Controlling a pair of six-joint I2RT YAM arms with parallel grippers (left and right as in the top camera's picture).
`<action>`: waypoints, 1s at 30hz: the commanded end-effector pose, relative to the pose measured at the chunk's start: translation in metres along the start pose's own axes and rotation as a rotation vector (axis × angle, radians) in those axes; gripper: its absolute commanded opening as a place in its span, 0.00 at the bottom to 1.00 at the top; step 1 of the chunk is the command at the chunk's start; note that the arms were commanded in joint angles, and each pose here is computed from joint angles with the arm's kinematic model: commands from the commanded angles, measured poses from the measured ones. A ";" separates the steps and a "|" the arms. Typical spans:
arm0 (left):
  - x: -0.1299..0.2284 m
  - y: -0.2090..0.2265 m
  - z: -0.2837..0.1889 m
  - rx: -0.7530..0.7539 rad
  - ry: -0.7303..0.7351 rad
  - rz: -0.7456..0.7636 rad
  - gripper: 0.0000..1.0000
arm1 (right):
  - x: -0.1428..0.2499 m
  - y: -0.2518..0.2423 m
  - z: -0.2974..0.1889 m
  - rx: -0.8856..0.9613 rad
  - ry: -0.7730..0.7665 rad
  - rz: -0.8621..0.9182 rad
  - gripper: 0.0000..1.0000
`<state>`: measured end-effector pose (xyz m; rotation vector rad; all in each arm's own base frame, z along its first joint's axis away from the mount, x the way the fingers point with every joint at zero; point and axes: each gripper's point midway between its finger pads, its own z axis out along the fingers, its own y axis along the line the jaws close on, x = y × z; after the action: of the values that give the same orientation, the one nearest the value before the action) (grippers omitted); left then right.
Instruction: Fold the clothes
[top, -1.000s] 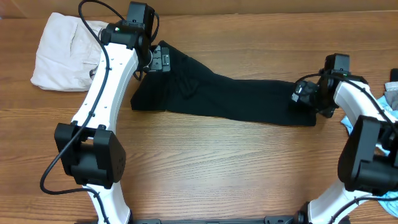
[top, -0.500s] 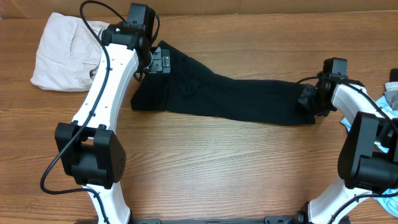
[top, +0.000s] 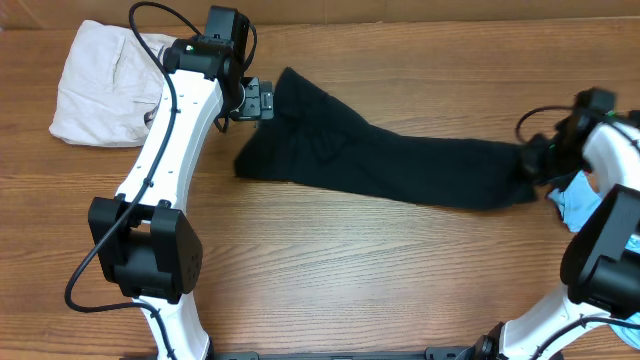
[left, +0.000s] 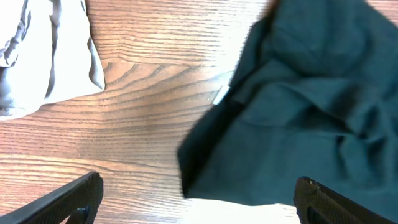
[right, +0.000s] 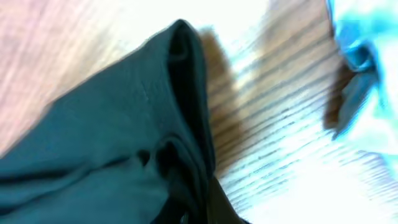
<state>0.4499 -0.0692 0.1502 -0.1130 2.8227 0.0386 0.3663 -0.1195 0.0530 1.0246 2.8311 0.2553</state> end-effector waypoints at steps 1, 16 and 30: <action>0.003 0.000 -0.005 0.011 0.005 0.014 1.00 | -0.012 0.035 -0.035 -0.092 -0.039 -0.136 0.04; 0.007 0.002 -0.005 0.006 0.021 0.012 1.00 | 0.080 0.161 -0.018 -0.128 0.065 -0.462 0.09; 0.010 0.002 -0.005 0.011 0.033 0.011 1.00 | 0.143 0.239 0.014 -0.224 0.104 -0.611 0.47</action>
<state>0.4412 -0.0682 0.1476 -0.1110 2.8596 0.0451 0.4089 0.1316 0.0779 0.1314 2.9479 0.4803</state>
